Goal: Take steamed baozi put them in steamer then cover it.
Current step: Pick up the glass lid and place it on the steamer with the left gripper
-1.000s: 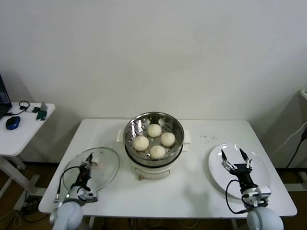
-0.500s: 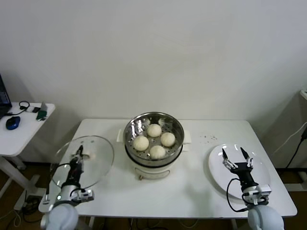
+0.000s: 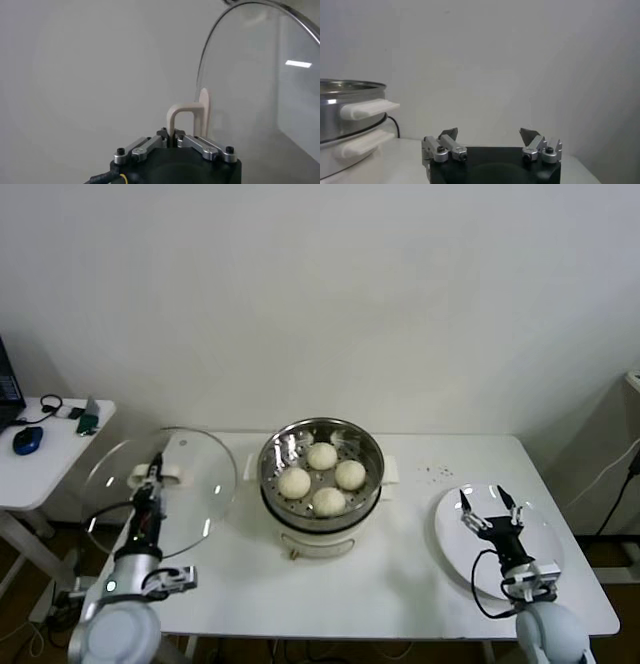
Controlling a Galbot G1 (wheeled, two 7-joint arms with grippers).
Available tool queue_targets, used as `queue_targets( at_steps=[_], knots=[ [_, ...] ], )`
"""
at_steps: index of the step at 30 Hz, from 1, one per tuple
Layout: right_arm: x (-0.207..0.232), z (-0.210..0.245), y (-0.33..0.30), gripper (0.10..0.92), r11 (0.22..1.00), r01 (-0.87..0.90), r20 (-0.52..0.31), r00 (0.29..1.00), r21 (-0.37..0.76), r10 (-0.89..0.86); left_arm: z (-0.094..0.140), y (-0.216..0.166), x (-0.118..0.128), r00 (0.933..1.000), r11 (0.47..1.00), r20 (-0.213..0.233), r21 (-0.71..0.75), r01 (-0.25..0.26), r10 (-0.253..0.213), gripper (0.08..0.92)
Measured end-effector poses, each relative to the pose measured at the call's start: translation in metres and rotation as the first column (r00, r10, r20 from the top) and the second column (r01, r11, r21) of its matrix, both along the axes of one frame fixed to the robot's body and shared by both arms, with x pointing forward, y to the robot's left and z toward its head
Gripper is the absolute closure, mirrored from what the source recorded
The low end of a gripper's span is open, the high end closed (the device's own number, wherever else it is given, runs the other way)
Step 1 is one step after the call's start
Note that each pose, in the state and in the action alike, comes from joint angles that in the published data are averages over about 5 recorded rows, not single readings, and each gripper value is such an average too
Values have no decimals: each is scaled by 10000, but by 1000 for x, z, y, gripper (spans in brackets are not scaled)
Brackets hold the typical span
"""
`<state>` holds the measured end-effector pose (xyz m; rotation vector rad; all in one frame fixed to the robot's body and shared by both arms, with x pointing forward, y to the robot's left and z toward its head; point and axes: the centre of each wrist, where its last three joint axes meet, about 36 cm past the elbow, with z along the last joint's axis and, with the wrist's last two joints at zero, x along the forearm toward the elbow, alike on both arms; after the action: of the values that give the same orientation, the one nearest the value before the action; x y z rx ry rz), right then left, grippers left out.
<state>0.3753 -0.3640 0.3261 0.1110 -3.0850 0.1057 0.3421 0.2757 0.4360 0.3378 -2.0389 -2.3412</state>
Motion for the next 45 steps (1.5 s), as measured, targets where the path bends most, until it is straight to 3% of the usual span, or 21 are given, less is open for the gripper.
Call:
queue_targets(
  at_steps=[9, 18, 27, 37, 45],
  knots=[
    [10, -3, 1, 200, 9998, -69, -13, 10000, -204, 69, 26, -61, 22, 9971, 9960, -11, -470, 762, -764, 853],
    [10, -7, -7, 200, 9990, 74, -89, 9999, -431, -78, 35, -128, 55, 9913, 9859, -426, -1178, 1192, -1249, 853],
    [10, -10, -15, 200, 9979, 240, -173, 9995, -600, -251, 31, -189, 81, 9821, 9761, -768, -1472, 1596, -1722, 853],
    [6, -15, -20, 200, 9969, 433, -221, 9987, -656, -449, 21, -240, 96, 9666, 9637, -1304, -1821, 1955, -2207, 853],
    [4, -18, -23, 200, 9962, 539, -230, 9982, -678, -556, 7, -257, 103, 9630, 9648, -1576, -1825, 1891, -2185, 853]
  ],
)
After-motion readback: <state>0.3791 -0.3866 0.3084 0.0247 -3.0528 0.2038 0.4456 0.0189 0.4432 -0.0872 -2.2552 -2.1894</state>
